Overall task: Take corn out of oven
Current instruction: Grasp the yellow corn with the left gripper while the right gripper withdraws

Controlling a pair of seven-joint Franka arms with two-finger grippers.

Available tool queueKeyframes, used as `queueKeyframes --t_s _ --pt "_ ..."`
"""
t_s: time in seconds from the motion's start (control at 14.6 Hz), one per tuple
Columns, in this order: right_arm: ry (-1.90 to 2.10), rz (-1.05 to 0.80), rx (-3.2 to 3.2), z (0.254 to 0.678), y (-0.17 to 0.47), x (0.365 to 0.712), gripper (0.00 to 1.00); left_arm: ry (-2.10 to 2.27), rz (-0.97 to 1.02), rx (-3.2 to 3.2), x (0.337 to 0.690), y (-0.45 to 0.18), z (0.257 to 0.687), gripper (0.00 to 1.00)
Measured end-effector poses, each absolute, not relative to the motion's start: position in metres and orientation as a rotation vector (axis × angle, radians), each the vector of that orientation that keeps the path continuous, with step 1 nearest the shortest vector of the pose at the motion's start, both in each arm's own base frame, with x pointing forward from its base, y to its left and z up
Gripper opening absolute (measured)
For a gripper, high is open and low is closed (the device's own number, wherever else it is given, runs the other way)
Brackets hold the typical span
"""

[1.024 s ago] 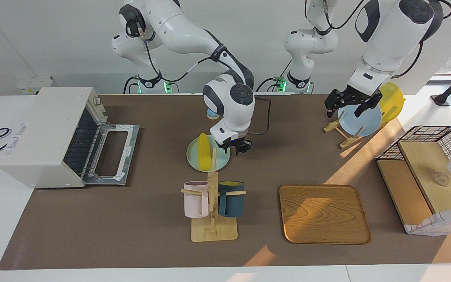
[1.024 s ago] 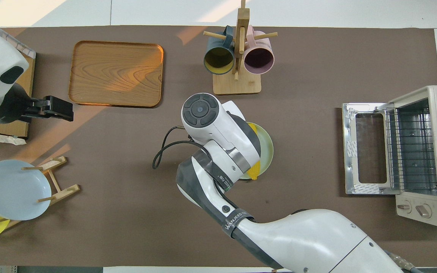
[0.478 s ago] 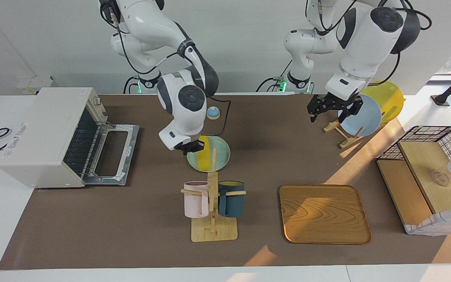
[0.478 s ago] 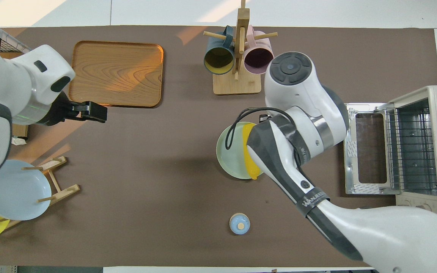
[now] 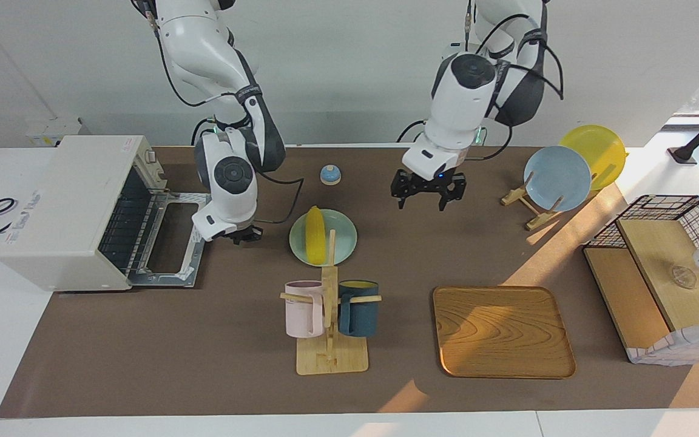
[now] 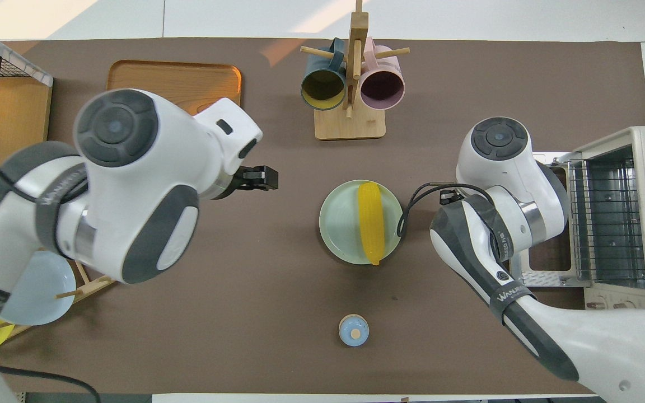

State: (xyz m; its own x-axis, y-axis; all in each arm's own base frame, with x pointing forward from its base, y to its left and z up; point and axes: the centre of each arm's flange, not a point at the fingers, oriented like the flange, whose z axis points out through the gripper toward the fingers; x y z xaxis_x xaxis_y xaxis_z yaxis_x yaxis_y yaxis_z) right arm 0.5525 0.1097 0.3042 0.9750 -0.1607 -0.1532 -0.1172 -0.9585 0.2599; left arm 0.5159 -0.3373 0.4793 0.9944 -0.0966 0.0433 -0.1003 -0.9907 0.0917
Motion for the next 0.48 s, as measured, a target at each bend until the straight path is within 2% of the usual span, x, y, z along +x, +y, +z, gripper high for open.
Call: queueKeyframes --t_s 0.27,0.48 --pt "-0.197 -0.274 2.871 0.297 0.066 0.552 0.01 -0.142 0.074 3.005 0.486 -0.428 0.414 1.0" --pt "-0.198 -0.289 2.87 0.292 0.061 0.547 0.01 -0.169 0.059 2.991 0.46 -0.479 0.371 1.0"
